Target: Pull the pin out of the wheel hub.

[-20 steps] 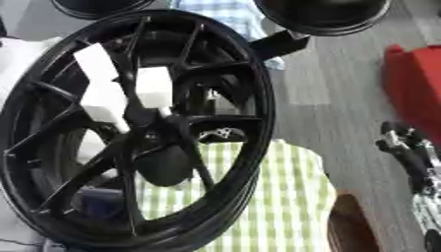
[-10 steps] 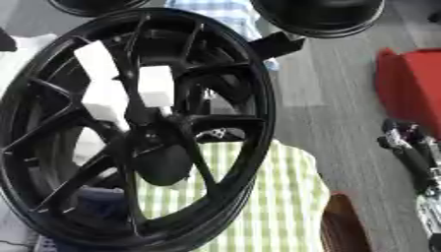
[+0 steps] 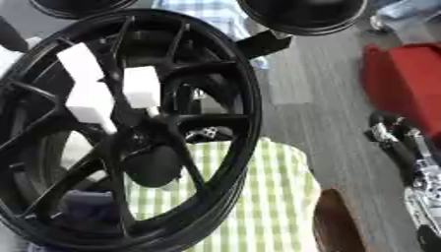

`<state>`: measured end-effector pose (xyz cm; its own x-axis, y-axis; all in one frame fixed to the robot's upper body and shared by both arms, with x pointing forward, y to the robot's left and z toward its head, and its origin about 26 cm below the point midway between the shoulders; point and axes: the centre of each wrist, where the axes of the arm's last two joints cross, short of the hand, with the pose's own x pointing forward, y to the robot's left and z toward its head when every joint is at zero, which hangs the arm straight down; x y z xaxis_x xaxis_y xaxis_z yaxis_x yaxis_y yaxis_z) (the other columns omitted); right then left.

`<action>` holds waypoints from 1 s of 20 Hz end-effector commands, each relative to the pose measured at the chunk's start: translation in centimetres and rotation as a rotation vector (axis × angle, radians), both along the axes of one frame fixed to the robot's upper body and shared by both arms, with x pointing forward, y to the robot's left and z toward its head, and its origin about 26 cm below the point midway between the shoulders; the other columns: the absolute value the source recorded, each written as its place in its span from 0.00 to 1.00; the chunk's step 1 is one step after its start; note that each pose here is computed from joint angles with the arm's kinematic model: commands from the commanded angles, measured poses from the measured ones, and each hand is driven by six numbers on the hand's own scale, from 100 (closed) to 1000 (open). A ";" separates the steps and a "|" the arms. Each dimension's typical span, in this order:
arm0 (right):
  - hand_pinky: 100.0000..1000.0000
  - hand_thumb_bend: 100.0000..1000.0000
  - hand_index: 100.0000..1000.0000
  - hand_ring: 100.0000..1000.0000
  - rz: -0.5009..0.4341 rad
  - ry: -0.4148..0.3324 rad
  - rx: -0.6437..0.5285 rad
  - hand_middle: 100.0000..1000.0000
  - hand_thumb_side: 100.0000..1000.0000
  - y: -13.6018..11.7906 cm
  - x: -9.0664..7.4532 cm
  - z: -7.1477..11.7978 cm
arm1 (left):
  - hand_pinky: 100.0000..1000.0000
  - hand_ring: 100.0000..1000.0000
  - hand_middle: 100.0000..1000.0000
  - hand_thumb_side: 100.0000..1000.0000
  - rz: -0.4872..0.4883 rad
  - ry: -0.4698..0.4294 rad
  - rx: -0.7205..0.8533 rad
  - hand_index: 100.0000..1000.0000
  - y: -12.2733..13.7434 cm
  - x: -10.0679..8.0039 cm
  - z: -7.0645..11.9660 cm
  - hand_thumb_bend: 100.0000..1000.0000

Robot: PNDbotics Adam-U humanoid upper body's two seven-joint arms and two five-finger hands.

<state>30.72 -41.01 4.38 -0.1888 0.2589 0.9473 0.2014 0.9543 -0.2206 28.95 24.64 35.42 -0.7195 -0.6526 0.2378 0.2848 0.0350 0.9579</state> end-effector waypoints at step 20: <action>0.65 0.16 0.72 0.57 0.026 -0.024 -0.044 0.61 0.45 0.2 0.6 1.4 | 0.71 0.78 0.72 0.15 0.046 0.074 -0.087 0.81 -3.7 0.1 -0.3 0.67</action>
<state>31.11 -40.52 4.71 -0.1942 0.2712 0.9427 0.1810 0.9544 -0.2373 29.40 21.01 34.33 -0.6647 -0.6545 0.3602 0.3722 0.1278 0.9193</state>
